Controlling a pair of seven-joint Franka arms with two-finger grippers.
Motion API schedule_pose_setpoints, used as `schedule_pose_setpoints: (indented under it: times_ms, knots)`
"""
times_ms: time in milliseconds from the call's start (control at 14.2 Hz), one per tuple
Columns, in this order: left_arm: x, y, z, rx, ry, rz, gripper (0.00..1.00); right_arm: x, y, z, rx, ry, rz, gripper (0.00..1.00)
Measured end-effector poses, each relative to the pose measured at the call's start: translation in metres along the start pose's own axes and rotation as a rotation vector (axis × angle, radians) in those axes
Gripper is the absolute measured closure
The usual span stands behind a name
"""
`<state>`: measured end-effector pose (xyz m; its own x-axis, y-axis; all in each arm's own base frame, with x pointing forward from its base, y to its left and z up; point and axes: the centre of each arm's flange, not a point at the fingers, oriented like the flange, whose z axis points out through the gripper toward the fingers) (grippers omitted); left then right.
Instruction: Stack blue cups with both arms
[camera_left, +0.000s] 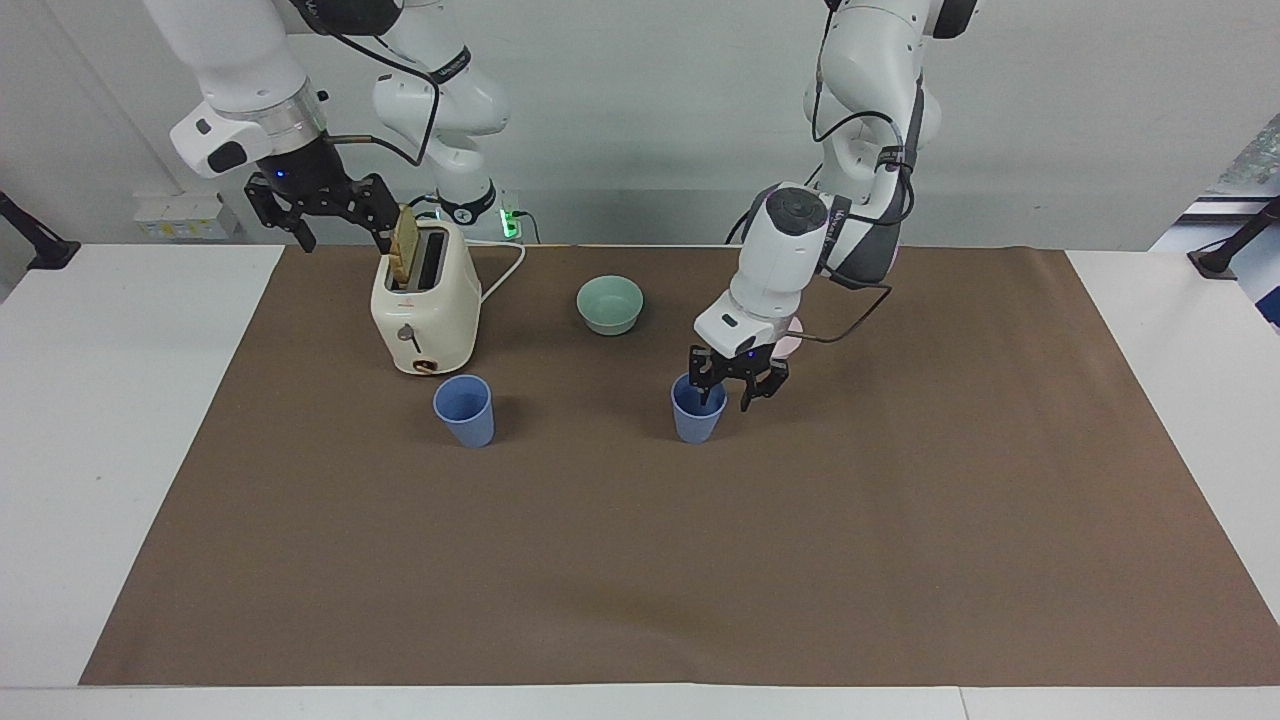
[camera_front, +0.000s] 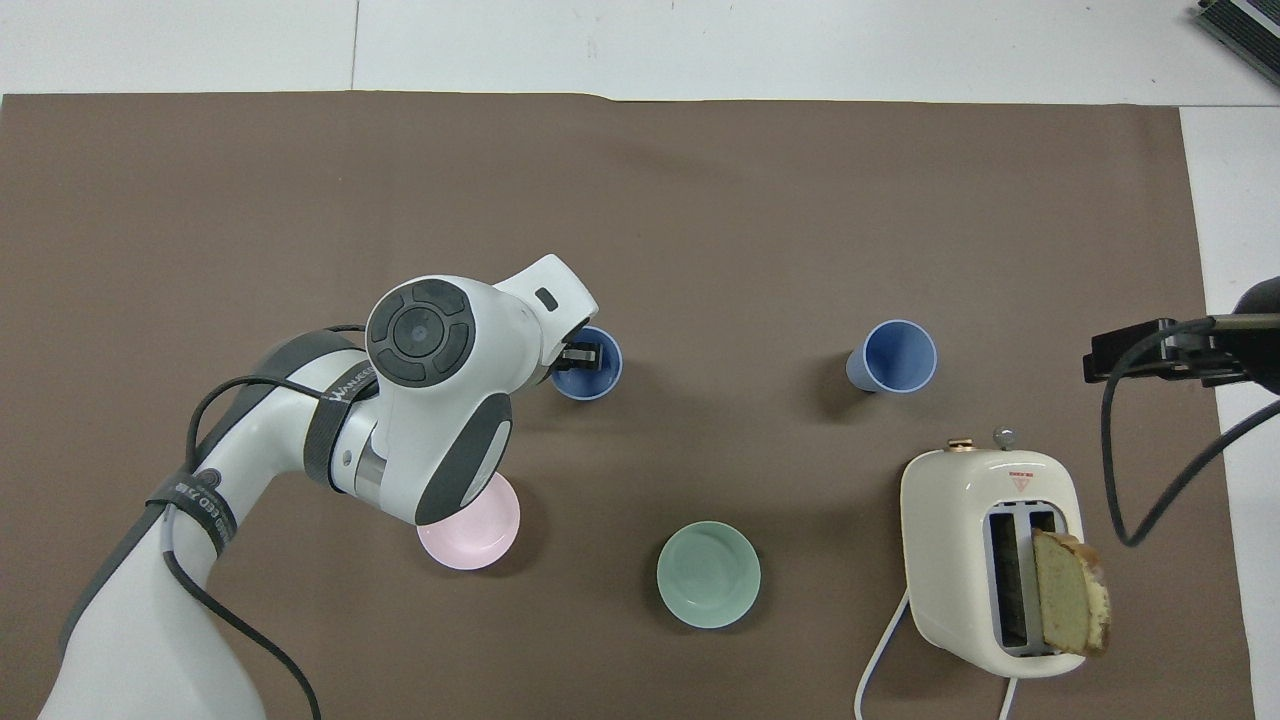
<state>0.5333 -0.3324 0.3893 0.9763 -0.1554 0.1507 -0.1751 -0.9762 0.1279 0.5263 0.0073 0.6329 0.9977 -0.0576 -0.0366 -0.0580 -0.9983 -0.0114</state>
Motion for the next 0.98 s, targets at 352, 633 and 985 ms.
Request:
schedule_pose_setpoints:
  times_ms: [352,633,985]
  knots:
    - [0.006,-0.038,-0.065,0.012,-0.009,-0.04,0.0,0.012,-0.002,0.041,0.001,0.021,-0.002,0.0]
    - [0.01,-0.145,-0.146,0.034,-0.007,-0.009,0.0,0.016,-0.02,0.101,-0.001,-0.013,-0.031,0.0]
    - [0.008,-0.298,-0.242,0.064,-0.034,-0.003,0.0,0.041,-0.031,0.18,0.007,-0.002,-0.047,0.0]
